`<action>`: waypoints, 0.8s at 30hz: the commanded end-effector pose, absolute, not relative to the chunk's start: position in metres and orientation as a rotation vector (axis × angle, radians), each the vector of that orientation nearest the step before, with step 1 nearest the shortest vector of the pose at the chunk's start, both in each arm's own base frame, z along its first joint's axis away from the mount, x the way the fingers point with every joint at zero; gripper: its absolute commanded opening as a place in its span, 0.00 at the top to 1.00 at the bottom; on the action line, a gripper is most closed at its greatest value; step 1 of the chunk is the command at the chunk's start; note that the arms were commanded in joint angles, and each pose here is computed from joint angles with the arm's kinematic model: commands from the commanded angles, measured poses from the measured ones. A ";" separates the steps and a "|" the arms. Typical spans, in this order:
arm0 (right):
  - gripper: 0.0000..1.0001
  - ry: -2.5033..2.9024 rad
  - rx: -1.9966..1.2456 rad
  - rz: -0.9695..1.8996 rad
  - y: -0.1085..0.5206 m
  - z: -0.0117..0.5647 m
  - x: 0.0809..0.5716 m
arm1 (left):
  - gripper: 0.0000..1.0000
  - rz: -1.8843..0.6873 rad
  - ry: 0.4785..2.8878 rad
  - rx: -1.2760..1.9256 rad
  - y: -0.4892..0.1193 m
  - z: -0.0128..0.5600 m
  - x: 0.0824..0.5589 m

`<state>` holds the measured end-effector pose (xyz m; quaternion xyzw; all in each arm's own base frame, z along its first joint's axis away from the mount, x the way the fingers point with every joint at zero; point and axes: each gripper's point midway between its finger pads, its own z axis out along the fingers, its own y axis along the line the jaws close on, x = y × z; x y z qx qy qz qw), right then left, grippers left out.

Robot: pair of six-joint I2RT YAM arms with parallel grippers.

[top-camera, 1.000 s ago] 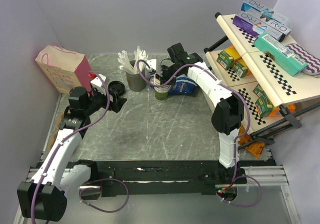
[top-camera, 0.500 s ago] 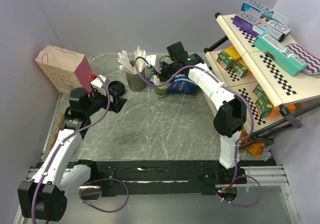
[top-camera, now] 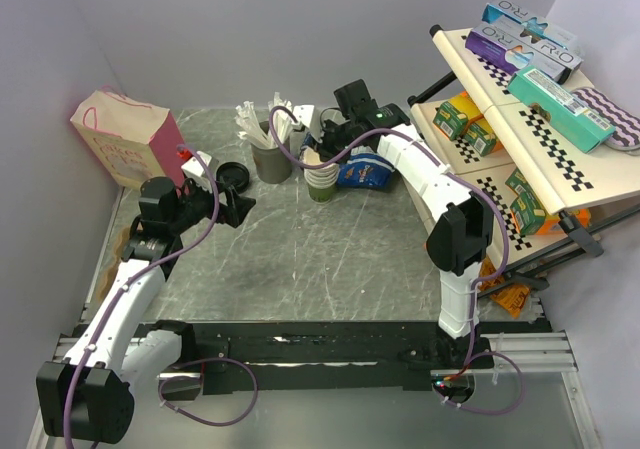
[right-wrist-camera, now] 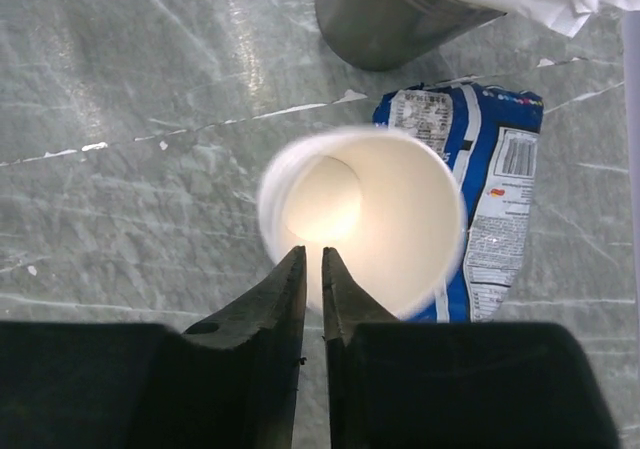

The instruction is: Pack the takeout coffee

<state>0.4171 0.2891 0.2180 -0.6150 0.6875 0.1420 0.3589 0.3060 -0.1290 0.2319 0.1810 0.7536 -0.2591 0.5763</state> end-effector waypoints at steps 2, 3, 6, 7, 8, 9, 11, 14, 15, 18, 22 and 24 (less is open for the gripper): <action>0.70 1.705 -1.574 0.430 0.299 0.245 0.407 | 0.03 -0.620 1.716 0.430 -0.131 0.243 0.306; 0.63 1.691 -1.578 0.447 0.300 0.246 0.403 | 0.03 -0.621 1.717 0.431 -0.131 0.243 0.306; 0.54 1.617 -1.592 0.466 0.304 0.257 0.396 | 0.03 -0.619 1.717 0.431 -0.131 0.242 0.306; 0.53 1.611 -1.605 0.462 0.305 0.256 0.395 | 0.03 -0.624 1.718 0.429 -0.131 0.241 0.306; 0.53 1.630 -1.620 0.449 0.303 0.250 0.396 | 0.03 -0.624 1.718 0.429 -0.131 0.241 0.306; 0.53 1.632 -1.625 0.439 0.302 0.250 0.398 | 0.03 -0.626 1.717 0.429 -0.132 0.241 0.306; 0.54 1.679 -1.640 0.429 0.301 0.234 0.403 | 0.03 -0.627 1.719 0.427 -0.132 0.242 0.307; 0.56 1.708 -1.647 0.450 0.303 0.219 0.406 | 0.03 -0.618 1.721 0.431 -0.131 0.241 0.308; 0.58 1.706 -1.655 0.465 0.304 0.216 0.404 | 0.03 -0.612 1.724 0.430 -0.130 0.241 0.308; 0.60 1.701 -1.654 0.484 0.307 0.213 0.403 | 0.03 -0.607 1.725 0.430 -0.130 0.241 0.308; 0.64 1.706 -1.653 0.487 0.307 0.211 0.404 | 0.03 -0.614 1.726 0.425 -0.130 0.240 0.308; 0.68 1.706 -1.662 0.487 0.307 0.209 0.402 | 0.03 -0.612 1.726 0.419 -0.129 0.239 0.310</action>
